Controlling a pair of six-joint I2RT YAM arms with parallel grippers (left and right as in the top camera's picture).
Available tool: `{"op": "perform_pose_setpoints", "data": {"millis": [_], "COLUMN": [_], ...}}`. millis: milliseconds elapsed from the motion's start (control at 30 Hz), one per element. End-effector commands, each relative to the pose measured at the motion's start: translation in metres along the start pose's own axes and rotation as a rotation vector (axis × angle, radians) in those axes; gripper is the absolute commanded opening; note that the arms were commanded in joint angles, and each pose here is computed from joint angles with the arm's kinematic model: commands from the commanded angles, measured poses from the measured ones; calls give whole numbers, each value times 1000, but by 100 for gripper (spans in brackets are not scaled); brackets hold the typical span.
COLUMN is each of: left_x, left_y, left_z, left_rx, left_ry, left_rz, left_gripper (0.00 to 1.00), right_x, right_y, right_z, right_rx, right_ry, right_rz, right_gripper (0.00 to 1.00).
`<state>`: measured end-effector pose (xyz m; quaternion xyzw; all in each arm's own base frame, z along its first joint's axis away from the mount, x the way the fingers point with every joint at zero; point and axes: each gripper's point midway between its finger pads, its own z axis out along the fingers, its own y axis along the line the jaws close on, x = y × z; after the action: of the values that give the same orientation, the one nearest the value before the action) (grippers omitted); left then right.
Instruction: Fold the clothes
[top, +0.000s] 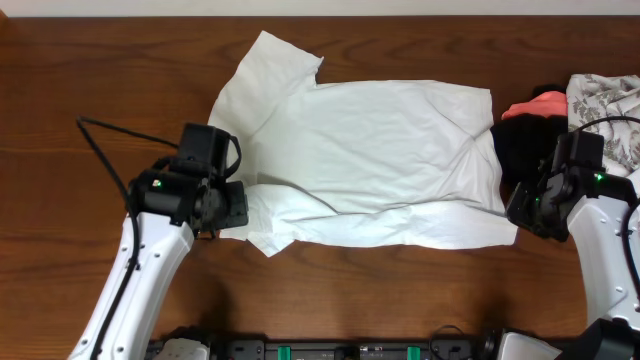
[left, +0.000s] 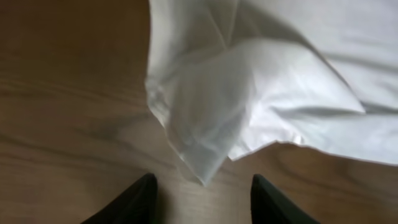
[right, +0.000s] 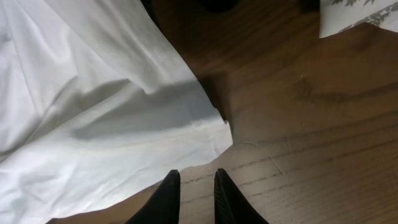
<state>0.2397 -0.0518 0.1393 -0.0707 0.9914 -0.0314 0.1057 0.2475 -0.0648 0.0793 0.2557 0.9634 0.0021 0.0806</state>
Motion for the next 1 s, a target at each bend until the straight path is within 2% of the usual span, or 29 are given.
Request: {"op": "perform_pose_setpoints", "data": {"millis": [0,233,367,967], "left_x": [7,24,25,-8], "left_y": [-5,-3,-3,-13], "left_z": [5,27,31,36], "left_rx": [24,4,2,40], "left_ry": [61,179,197,59], "left_rz": [-34,-47,-57,-78], "left_gripper": [51,51,51,51], "right_x": [0,2,2,3], "right_y": [1,0,0,0], "right_z": [-1,-1,-1,-1], "right_rx": [-12,-9,-10,-9], "right_ry": [0,9,8,12], "right_rz": [16,17,16,17], "right_gripper": [18,18,19,18]}}
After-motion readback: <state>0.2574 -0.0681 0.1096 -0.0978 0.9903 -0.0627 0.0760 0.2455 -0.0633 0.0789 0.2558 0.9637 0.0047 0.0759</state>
